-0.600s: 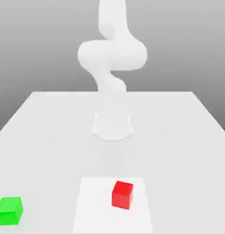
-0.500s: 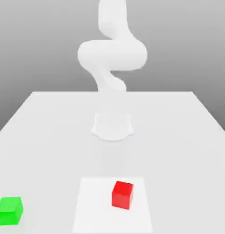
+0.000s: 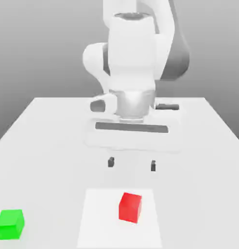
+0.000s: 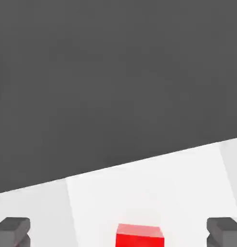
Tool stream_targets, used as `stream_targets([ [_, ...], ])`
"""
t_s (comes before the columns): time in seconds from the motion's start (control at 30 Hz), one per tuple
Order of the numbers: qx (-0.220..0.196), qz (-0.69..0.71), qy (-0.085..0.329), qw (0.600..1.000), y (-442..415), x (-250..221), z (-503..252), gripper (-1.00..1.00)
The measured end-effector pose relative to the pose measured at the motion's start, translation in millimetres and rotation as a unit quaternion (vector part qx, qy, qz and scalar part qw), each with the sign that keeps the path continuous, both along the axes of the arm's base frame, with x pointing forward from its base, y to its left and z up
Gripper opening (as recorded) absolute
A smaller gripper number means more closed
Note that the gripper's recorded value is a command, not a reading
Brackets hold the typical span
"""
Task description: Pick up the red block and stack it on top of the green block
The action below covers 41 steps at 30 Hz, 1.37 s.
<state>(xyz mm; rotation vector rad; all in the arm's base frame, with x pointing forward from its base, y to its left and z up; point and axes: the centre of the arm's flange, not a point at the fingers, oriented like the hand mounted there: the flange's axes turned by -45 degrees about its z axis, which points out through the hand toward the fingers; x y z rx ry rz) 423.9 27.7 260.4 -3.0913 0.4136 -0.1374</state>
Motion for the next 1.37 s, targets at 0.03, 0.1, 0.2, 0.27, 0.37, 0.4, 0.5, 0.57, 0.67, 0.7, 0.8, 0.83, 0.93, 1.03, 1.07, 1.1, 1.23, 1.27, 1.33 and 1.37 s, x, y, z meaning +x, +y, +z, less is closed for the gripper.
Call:
stream_targets([
  [0.03, -0.001, -0.006, 0.017, 1.0, 0.7, -8.3, -19.7, 0.0],
  [0.1, -0.003, -0.014, 0.038, 0.999, 1.1, -18.8, -50.8, 0.0],
  [0.2, -0.003, -0.016, 0.044, 0.999, 1.2, -21.3, -84.8, 0.0],
  [0.27, -0.003, -0.017, 0.045, 0.999, 1.2, -22.5, -106.1, 0.0],
  [0.37, -0.003, -0.017, 0.045, 0.999, 1.2, -23.1, -113.2, -1.0],
  [0.4, -0.003, -0.017, 0.045, 0.999, 1.3, -23.0, -113.2, -1.0],
  [0.5, -0.003, -0.017, 0.044, 0.999, 1.3, -23.4, -116.7, -1.0],
  [0.57, -0.003, -0.017, 0.045, 0.999, 1.3, -22.5, -106.3, -1.0],
  [0.67, -0.003, -0.017, 0.045, 0.999, 1.3, -21.9, -77.9, -1.0],
  [0.7, -0.003, -0.017, 0.045, 0.999, 1.3, -22.3, -67.7, -1.0],
  [0.8, 0.0, -0.058, 0.046, 0.997, -42.3, -5.7, -48.5, -1.0],
  [0.83, 0.001, -0.077, 0.046, 0.996, -65.5, 2.9, -44.8, -1.0],
  [0.93, 0.005, -0.131, 0.046, 0.99, -138.4, 22.9, -34.9, -1.0],
  [1.03, 0.007, -0.18, 0.046, 0.983, -211.9, 27.7, -25.5, -1.0],
  [1.07, 0.007, -0.196, 0.045, 0.979, -236.5, 26.3, -22.5, -1.0],
  [1.1, 0.008, -0.212, 0.045, 0.976, -261.2, 23.8, -21.3, -1.0],
  [1.23, 0.007, -0.237, 0.044, 0.971, -300.3, 18.9, -65.2, -1.0],
  [1.27, 0.007, -0.238, 0.044, 0.97, -301.5, 18.1, -74.3, 1.0],
  [1.33, 0.007, -0.238, 0.044, 0.97, -301.5, 18.1, -74.3, 1.0],
  [1.37, 0.007, -0.238, 0.044, 0.97, -301.5, 18.1, -74.3, 1.0],
])
